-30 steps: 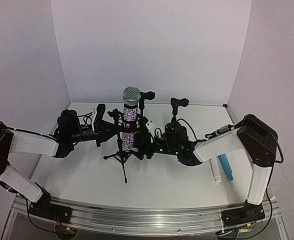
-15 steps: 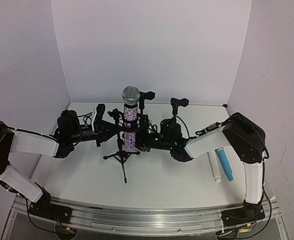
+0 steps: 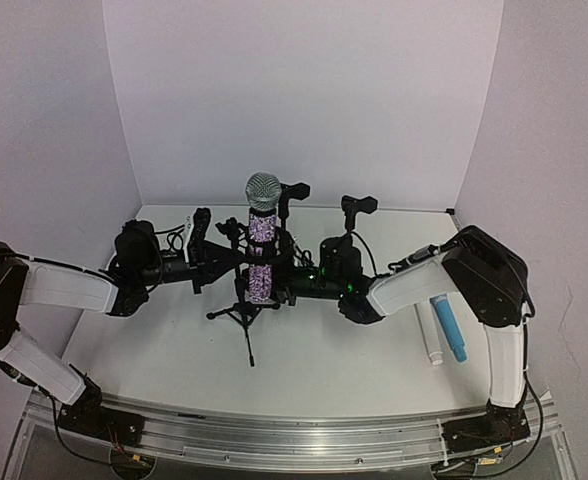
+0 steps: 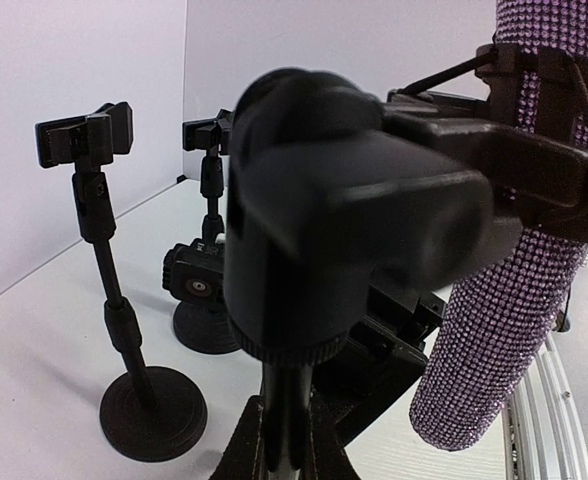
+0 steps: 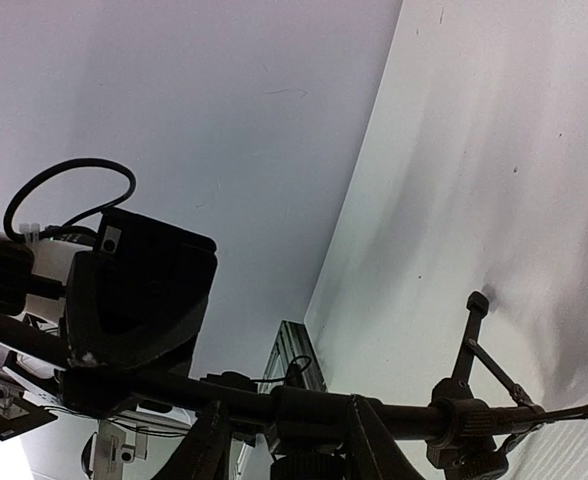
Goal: Remove the microphone from the stand
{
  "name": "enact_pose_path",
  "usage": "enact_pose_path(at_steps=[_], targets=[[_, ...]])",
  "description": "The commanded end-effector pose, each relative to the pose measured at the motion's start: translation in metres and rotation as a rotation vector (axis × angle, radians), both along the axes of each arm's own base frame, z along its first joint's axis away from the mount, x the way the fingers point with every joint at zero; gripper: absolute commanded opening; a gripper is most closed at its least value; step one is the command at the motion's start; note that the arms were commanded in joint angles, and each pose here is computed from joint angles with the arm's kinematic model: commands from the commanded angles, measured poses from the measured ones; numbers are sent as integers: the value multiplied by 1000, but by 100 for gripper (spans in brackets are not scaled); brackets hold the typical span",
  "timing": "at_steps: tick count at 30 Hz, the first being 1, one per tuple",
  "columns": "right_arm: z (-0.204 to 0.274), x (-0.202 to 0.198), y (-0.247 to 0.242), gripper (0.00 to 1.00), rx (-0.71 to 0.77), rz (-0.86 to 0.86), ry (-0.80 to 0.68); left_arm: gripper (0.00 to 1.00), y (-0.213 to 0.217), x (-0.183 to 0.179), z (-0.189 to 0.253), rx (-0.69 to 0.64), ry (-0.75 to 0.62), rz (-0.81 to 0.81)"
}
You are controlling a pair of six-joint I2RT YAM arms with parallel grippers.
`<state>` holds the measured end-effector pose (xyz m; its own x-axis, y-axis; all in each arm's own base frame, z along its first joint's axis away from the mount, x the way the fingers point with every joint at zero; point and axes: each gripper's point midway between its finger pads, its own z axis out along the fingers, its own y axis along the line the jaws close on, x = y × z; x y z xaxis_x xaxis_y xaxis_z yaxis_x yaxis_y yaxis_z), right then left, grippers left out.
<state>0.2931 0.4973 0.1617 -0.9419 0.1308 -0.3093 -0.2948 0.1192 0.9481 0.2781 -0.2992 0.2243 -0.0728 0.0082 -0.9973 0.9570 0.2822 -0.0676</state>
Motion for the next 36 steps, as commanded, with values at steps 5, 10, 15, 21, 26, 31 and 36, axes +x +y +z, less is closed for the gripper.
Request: enact_pose_path(at_steps=[5,10,15,21,26,31,36], targets=[[-8,-13,4,36,10,35,54,0,0,1,-6,6,31,9],[-16,-13,0,32,-6,23,72,0,1,1,-7,7,34,9],[-17,-14,0,20,-7,23,68,0,1,1,-7,7,34,10],[-15,-14,0,2,-10,30,33,0,0,1,-8,8,38,7],[-20,-17,-5,0,-139,56,-251,0,0,2,-10,5,65,13],[-9,-17,-11,0,-277,95,-822,0,0,1,-14,5,103,10],[-6,-10,-7,0,-341,124,-1191,0,0,1,-16,9,117,9]])
